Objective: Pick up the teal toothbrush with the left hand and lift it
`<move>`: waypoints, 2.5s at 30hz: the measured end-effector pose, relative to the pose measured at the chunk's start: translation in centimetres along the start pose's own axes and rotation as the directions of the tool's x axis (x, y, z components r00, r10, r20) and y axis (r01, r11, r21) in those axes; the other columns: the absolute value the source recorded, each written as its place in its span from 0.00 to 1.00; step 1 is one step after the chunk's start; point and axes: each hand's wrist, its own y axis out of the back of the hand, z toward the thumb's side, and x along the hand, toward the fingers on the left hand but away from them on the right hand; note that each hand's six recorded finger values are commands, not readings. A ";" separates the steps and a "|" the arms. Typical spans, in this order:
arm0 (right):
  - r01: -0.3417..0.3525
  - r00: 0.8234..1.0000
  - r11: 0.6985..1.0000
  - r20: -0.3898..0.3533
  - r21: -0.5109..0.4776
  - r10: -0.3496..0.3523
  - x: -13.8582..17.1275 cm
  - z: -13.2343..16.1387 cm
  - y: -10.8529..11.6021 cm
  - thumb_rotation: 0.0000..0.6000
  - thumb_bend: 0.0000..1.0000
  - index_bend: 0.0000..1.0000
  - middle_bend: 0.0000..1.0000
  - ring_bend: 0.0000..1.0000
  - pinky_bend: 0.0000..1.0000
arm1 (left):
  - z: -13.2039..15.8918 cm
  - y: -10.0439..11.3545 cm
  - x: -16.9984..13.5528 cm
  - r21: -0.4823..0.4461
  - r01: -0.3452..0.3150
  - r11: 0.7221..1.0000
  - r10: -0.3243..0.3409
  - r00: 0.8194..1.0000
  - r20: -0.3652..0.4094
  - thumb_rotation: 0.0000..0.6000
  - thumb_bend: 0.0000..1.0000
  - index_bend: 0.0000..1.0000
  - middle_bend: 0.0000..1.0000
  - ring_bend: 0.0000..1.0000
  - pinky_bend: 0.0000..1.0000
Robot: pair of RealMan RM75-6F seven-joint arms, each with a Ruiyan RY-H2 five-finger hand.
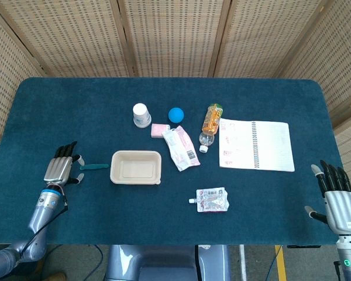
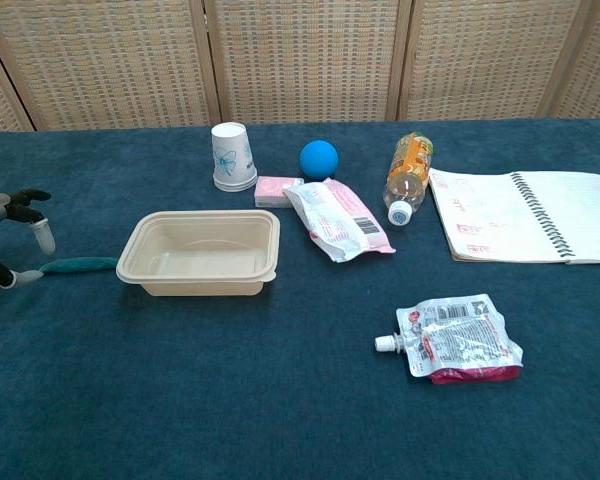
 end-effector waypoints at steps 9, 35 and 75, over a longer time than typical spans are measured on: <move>-0.008 1.000 1.000 0.006 -0.004 0.008 -0.2 -0.2 -0.2 1.00 0.00 0.00 0.00 0.00 0.00 | 0.7 -0.8 1.3 -0.006 0.015 1.000 -0.015 1.000 -0.009 1.00 0.36 0.48 0.00 0.00 0.00; -0.008 1.000 1.000 0.009 -0.020 0.008 -0.2 -0.4 0.0 1.00 0.00 0.00 0.00 0.00 0.00 | 0.3 -1.6 2.1 -0.023 0.022 0.999 -0.023 0.999 -0.042 1.00 0.39 0.51 0.00 0.00 0.00; -0.017 1.000 0.999 -0.004 -0.044 0.017 -0.3 -0.1 -0.2 1.00 0.00 0.00 0.00 0.00 0.00 | 0.9 2.7 0.4 -0.188 -0.106 0.976 0.116 0.992 0.044 1.00 0.57 0.73 0.00 0.00 0.00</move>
